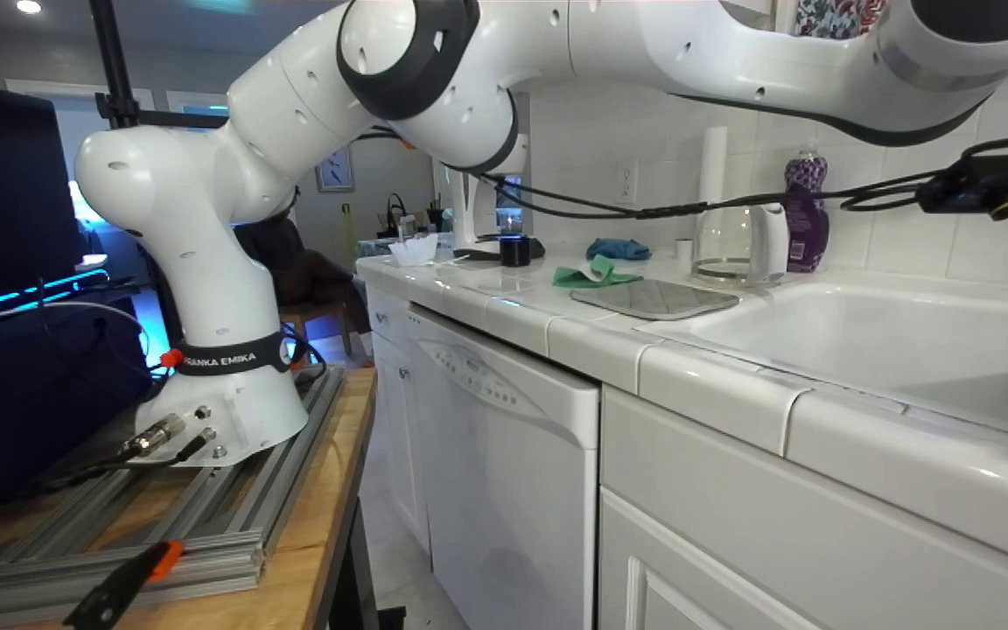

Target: Pick up the cloth and the pot, then put them on the left side of the counter

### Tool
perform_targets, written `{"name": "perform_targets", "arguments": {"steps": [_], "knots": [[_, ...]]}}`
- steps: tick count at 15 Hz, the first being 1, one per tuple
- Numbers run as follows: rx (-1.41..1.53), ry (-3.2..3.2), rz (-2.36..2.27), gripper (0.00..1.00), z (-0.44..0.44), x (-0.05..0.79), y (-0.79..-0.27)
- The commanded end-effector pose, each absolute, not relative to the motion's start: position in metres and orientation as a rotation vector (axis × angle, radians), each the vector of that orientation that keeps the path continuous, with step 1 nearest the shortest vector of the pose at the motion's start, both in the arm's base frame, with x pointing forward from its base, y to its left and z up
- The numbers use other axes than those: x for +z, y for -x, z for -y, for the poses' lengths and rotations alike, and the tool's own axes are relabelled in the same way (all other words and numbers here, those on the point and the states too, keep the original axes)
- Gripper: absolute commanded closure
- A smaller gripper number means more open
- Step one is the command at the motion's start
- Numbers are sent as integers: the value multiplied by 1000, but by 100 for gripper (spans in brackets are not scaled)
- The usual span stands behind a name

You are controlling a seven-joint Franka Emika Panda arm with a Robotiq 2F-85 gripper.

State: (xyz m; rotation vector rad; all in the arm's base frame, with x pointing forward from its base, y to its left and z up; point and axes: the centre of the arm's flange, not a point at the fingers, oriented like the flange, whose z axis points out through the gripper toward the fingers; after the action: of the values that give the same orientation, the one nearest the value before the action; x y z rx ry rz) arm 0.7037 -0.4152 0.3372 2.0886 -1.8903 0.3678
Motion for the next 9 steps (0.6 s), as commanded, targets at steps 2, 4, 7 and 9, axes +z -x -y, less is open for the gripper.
{"name": "perform_targets", "arguments": {"steps": [2,4,7,9], "knots": [[371,-2086,1867,38,433,340,-734],[377,-2085,1867,54,433,341,-734],[379,-2084,1868,74,434,341,-733],[383,-2085,1865,88,433,342,-733]]}}
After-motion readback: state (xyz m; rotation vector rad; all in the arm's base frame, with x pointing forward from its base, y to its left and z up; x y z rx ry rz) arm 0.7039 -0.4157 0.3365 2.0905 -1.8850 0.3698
